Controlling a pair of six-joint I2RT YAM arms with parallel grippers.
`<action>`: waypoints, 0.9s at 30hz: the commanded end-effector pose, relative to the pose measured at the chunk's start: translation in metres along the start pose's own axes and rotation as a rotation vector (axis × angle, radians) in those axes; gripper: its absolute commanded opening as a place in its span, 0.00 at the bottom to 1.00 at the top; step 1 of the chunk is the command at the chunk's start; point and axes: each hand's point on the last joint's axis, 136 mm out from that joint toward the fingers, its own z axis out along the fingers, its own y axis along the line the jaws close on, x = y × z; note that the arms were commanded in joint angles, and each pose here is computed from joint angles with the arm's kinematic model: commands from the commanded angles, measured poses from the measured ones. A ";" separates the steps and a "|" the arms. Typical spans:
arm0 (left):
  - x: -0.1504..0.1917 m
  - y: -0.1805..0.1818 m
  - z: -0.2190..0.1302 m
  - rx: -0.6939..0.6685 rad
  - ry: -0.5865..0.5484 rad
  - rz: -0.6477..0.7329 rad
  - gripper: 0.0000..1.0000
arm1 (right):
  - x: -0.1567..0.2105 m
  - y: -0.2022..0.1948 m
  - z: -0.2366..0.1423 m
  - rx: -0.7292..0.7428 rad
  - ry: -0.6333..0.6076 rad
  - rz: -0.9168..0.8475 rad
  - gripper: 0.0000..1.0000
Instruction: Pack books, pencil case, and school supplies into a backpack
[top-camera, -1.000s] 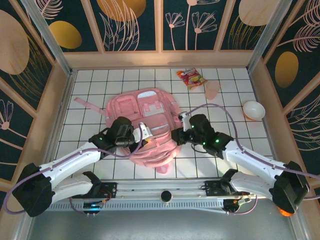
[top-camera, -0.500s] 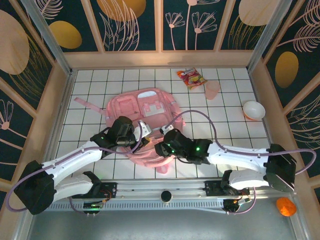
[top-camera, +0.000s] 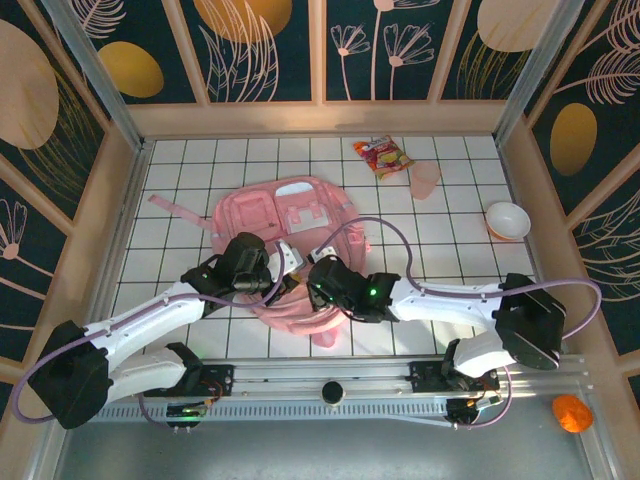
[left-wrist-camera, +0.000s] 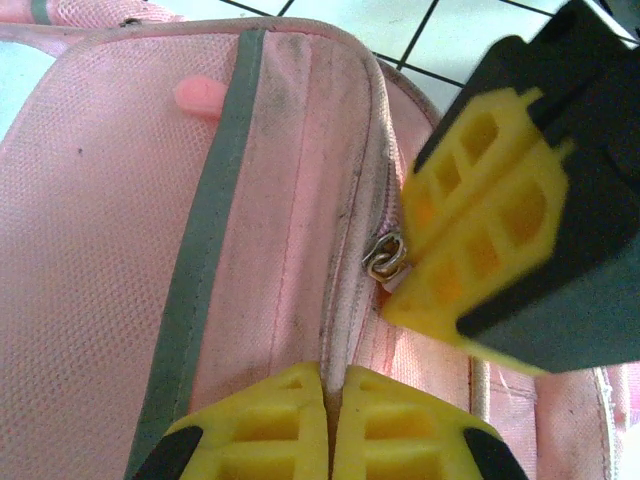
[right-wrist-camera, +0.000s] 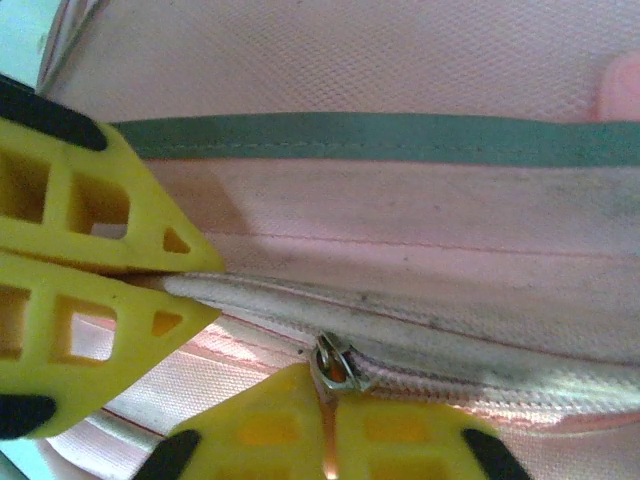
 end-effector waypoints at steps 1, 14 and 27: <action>-0.032 0.005 -0.009 -0.025 -0.096 0.017 0.00 | -0.006 -0.034 -0.001 0.127 0.000 0.024 0.00; -0.012 0.013 -0.009 -0.082 -0.019 0.024 0.00 | -0.017 -0.103 -0.031 0.173 -0.031 0.147 0.00; -0.026 0.014 -0.020 -0.100 -0.058 0.062 0.29 | -0.034 -0.070 -0.038 -0.049 -0.072 0.102 0.00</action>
